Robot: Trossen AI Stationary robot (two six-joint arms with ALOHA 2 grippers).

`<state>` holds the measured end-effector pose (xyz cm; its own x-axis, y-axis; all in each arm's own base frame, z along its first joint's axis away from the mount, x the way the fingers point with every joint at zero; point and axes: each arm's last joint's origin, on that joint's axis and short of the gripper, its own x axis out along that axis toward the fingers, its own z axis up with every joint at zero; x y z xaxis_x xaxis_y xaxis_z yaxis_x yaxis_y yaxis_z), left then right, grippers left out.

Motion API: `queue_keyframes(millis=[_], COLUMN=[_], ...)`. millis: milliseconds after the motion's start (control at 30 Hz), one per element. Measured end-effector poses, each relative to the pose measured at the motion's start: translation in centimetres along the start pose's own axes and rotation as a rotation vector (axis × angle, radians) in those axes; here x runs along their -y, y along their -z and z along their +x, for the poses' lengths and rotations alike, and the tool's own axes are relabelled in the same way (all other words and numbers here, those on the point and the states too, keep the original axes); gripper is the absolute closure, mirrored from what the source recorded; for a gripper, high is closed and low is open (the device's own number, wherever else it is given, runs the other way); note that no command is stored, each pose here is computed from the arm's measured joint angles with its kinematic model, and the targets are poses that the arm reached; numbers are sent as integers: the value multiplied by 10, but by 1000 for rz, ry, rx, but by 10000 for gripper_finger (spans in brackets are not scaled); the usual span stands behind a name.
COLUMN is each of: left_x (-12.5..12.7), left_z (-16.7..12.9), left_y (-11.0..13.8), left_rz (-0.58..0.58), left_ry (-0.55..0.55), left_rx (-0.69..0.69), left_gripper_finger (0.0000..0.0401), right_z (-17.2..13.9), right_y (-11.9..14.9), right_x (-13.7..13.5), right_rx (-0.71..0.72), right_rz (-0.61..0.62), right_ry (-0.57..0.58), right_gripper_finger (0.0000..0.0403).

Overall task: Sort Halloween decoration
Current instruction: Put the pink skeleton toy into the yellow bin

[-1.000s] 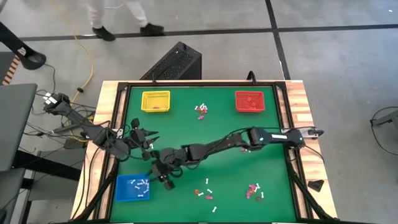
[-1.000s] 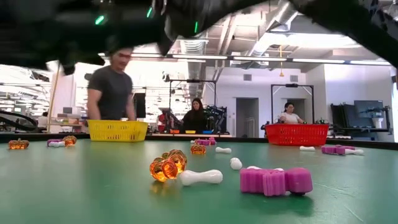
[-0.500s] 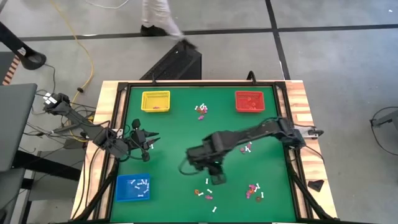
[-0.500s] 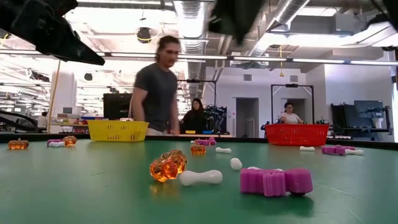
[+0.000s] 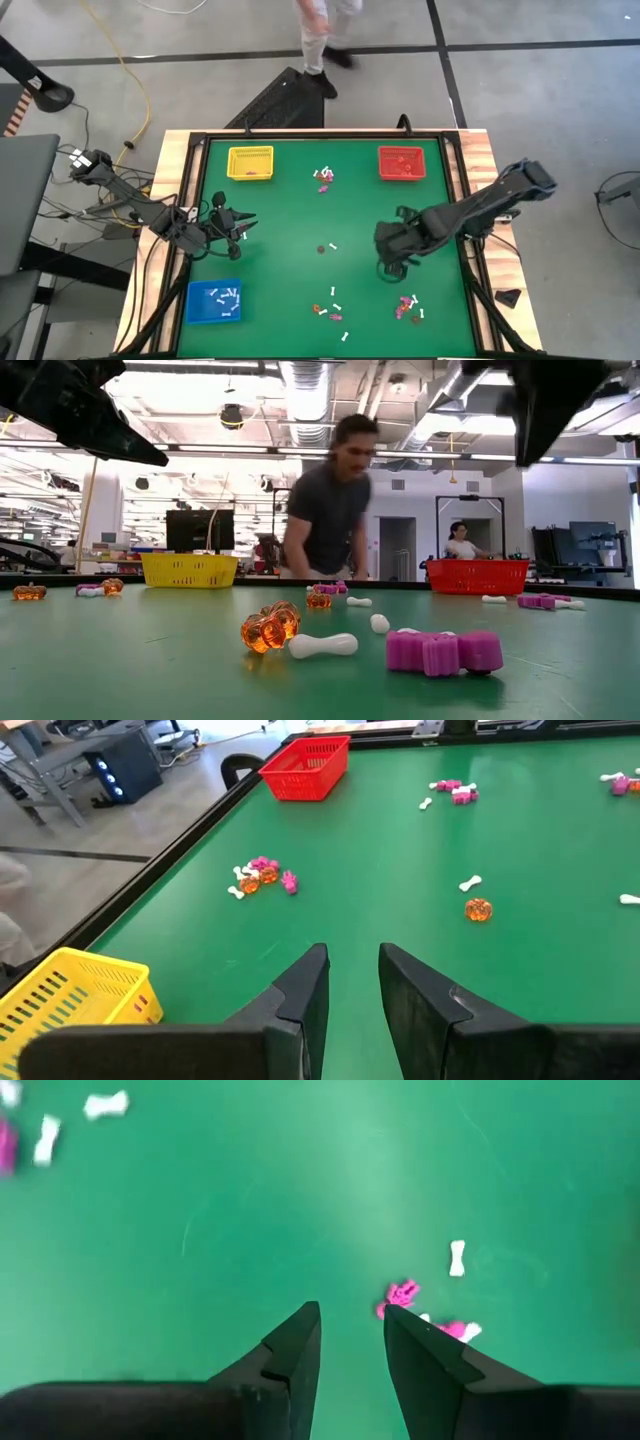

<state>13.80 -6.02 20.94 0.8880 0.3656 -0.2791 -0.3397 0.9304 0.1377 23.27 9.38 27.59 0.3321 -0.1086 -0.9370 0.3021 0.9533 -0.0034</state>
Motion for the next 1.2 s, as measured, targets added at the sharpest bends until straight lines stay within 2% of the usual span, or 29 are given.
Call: queue_keyframes(millis=[167,400,533,700,967,1200], left_x=[0,0,0,0,0,0], left_z=[0,0,0,0,0,0], left_y=[0,-2,-2,-2,-2,-2], left_rz=[-20,-34,-34,-15,15,20], left_ry=[0,2,1,-1,-16,-22], left_rx=[3,11,11,14,17,18], left_gripper_finger=[320,320,320,320,320,320], right_z=[27,62,77,102,127,130], right_y=[19,24,19,17,18,17], right_x=[26,49,51,46,43,45], right_rx=[70,0,-43,-169,-256,-247], right_rz=[224,433,451,436,393,385], right_ry=[-43,12,34,18,70,76], right_gripper_finger=[250,211,184,160,158,162])
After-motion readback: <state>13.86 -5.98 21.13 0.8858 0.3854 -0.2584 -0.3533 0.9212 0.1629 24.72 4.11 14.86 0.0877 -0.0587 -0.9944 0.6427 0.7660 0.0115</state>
